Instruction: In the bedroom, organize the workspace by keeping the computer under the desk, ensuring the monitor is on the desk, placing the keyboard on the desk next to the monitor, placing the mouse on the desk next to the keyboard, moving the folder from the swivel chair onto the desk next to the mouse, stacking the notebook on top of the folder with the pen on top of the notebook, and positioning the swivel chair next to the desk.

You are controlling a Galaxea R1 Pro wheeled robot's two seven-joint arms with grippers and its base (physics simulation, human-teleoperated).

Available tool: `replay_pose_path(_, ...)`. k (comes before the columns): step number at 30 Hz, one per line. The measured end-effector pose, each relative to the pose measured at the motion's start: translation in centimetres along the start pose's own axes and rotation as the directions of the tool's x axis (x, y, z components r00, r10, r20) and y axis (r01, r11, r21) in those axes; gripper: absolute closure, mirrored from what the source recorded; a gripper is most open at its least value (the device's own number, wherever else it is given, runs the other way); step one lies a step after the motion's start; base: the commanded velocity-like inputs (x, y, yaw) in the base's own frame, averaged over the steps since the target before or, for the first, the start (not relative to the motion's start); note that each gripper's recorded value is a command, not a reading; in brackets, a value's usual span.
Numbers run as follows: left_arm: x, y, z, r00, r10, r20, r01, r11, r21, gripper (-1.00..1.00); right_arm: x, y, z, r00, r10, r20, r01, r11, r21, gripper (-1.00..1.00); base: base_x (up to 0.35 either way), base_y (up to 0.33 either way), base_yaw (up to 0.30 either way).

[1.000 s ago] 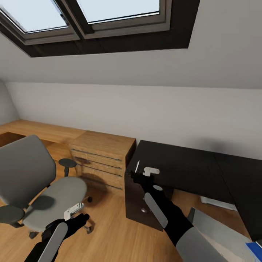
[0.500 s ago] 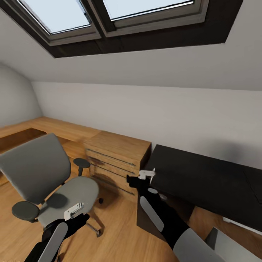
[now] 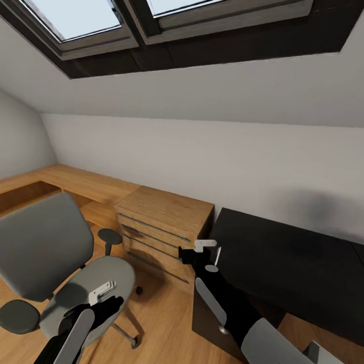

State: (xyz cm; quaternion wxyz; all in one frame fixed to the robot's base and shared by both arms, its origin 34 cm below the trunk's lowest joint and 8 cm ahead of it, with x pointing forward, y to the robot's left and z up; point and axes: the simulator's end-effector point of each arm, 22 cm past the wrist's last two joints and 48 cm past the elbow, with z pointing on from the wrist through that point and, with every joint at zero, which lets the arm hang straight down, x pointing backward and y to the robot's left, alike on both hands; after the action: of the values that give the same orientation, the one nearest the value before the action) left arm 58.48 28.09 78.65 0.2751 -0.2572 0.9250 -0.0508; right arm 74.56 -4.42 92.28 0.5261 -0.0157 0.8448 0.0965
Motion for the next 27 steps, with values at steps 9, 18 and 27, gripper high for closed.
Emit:
replay_pose_path(9, -3.5, -2.1, -1.8, 0.994, -0.027, 0.105, 0.021, 0.998, 0.058, -1.00, 7.9, -6.9, 1.9, 0.974, -0.103, -0.202, 0.146, 0.967, 0.211, -1.00, 0.053, 0.000, 0.000)
replay_pose_path(18, -4.2, -4.0, -3.0, 0.991, -0.007, 0.134, -0.006, 0.995, 0.098, -1.00, 7.6, -10.6, 2.4, 0.962, -0.122, -0.243, 0.193, 0.936, 0.295, -1.00, 0.191, 0.000, 0.000)
replay_pose_path(27, -4.1, -4.1, -3.0, 0.991, -0.004, 0.132, -0.009, 0.995, 0.099, -1.00, 7.1, -13.0, 2.9, 0.962, -0.122, -0.245, 0.203, 0.919, 0.338, -1.00, 0.287, 0.000, 0.000)
